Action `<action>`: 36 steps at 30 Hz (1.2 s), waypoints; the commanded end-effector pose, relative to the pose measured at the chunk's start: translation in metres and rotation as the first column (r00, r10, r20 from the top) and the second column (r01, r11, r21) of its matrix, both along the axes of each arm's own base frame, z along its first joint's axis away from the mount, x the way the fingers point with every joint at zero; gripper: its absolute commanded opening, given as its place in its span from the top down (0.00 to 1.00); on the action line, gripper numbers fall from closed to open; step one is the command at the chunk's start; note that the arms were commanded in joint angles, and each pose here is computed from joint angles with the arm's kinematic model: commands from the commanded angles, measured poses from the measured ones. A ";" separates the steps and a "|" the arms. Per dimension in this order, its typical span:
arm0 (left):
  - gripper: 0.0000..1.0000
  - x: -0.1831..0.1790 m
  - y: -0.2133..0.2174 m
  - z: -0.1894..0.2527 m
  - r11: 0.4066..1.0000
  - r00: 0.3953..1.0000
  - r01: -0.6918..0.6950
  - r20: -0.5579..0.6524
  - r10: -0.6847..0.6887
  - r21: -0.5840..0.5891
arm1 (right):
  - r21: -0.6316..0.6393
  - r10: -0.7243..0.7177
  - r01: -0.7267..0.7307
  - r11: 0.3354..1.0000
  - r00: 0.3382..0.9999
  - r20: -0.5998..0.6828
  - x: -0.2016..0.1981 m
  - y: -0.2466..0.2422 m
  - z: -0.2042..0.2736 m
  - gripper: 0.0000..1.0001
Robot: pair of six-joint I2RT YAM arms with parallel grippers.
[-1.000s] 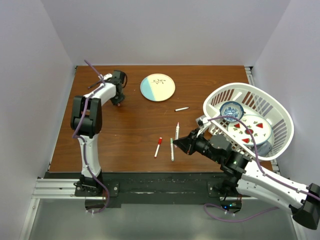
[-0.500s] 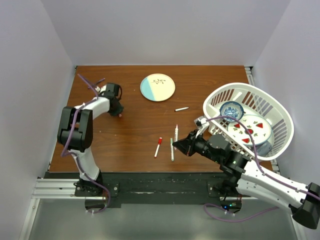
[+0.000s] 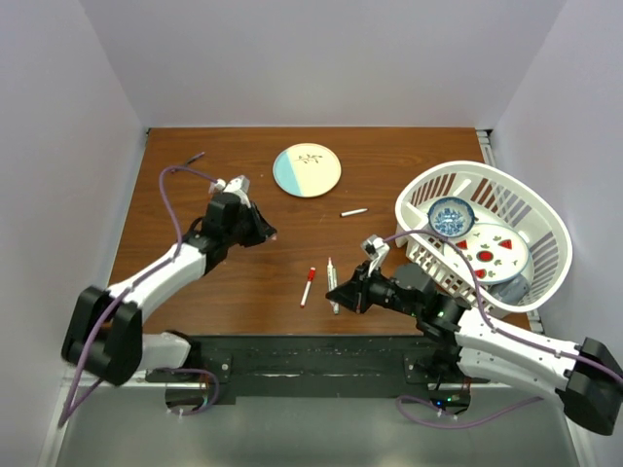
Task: Insert the pens into the pen caps
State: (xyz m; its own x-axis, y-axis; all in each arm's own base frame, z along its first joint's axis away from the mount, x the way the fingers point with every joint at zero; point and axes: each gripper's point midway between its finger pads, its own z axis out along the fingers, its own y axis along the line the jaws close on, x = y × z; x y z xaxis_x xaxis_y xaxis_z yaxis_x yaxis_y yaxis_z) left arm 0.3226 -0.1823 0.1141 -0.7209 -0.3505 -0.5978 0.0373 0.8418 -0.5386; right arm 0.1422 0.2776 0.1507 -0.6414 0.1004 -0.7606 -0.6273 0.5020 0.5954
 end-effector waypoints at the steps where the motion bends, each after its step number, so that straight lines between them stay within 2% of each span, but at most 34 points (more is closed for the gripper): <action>1: 1.00 -0.031 -0.039 0.071 0.932 0.949 0.224 0.280 -0.143 -0.286 | 0.141 0.085 -0.089 0.986 0.996 0.040 -0.009 0.018 0.020 1.00; 3: 1.00 -0.046 -0.046 0.083 0.897 0.934 0.272 0.321 -0.158 -0.350 | 0.164 0.101 -0.106 0.981 0.994 0.034 -0.010 0.022 0.021 1.00; 6: 1.00 -0.062 -0.048 0.089 0.872 0.937 0.271 0.321 -0.140 -0.408 | 0.161 0.099 -0.100 0.982 0.995 0.015 -0.004 0.032 0.019 1.00; 9: 1.00 -0.082 -0.055 0.104 0.806 0.927 0.309 0.349 -0.137 -0.505 | 0.167 0.114 -0.113 0.979 0.993 0.003 0.001 0.045 0.019 1.00; 13: 1.00 -0.098 -0.058 0.131 0.737 0.880 0.398 0.454 -0.138 -0.547 | 0.212 0.140 -0.139 0.967 0.990 0.011 0.002 0.061 0.027 1.00; 18: 1.00 -0.107 -0.057 0.146 0.715 0.861 0.419 0.495 -0.116 -0.560 | 0.218 0.173 -0.172 0.961 0.985 0.012 -0.001 0.079 0.033 1.00; 36: 1.00 -0.108 -0.054 0.141 0.740 0.850 0.410 0.517 -0.099 -0.533 | 0.254 0.199 -0.198 0.947 0.980 0.022 -0.009 0.096 0.042 1.00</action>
State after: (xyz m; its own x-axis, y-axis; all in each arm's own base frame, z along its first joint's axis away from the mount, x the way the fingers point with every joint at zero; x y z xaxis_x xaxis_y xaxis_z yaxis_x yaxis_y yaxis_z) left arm 0.2147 -0.2372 0.2412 -0.6030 -0.5672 -0.5609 0.5073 0.2699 -0.8184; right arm 0.1301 0.3645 0.1616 -0.7062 0.0939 -0.7017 -0.6616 0.2655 0.7013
